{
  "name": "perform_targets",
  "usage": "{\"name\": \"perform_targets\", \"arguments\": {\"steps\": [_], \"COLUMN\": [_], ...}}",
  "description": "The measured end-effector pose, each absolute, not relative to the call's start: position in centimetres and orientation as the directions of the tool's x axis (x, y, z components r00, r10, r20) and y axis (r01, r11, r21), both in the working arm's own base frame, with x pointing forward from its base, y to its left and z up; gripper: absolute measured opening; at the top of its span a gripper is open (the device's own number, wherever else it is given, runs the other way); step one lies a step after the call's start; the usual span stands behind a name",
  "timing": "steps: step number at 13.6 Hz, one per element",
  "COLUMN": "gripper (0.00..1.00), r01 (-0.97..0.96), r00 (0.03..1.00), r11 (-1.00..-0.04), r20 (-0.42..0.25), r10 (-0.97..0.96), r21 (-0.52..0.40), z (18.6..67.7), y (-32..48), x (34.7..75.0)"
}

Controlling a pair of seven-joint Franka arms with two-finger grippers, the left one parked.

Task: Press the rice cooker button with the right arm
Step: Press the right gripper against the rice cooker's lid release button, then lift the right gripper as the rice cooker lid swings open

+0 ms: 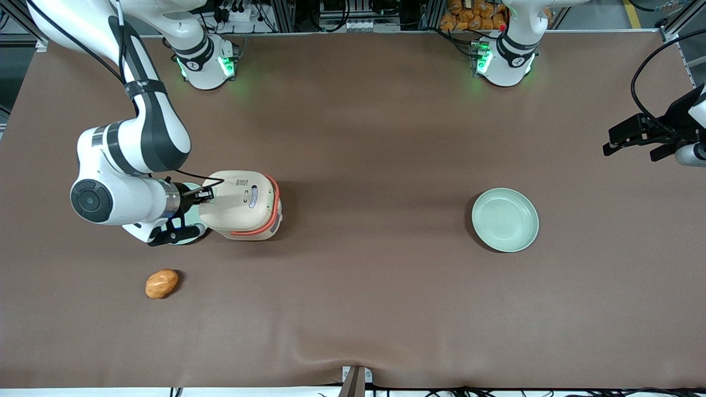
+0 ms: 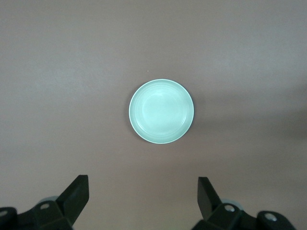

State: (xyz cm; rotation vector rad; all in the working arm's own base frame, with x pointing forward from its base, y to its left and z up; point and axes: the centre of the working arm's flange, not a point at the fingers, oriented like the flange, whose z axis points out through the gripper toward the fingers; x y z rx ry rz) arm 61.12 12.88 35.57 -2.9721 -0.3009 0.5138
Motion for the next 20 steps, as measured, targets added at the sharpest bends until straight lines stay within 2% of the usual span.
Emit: {"name": "perform_targets", "arguments": {"steps": [9,11,12,13,14,16,20], "gripper": [0.01,0.01,0.05,0.05,0.11,0.29,0.7], "r01": [0.182,0.186,0.192,0.199,0.205,0.214,0.222], "r00": [0.921,0.927,0.932,0.937,0.944,0.955,0.965], "r11": [-0.973,-0.972,-0.971,-0.97,-0.968,-0.967,-0.965], "r20": [-0.321,-0.303,-0.284,-0.261,-0.234,-0.179,-0.112], "r10": [0.218,0.222,0.226,0.231,0.234,0.237,0.238], "r21": [-0.141,-0.141,-0.142,-0.143,-0.143,-0.142,-0.14], "z": [35.4,36.3,37.3,38.7,40.1,43.1,46.7], "y": [13.2,13.5,13.7,14.1,14.3,14.5,14.5], "x": [61.1,61.5,61.8,62.2,62.7,63.4,63.8]}}
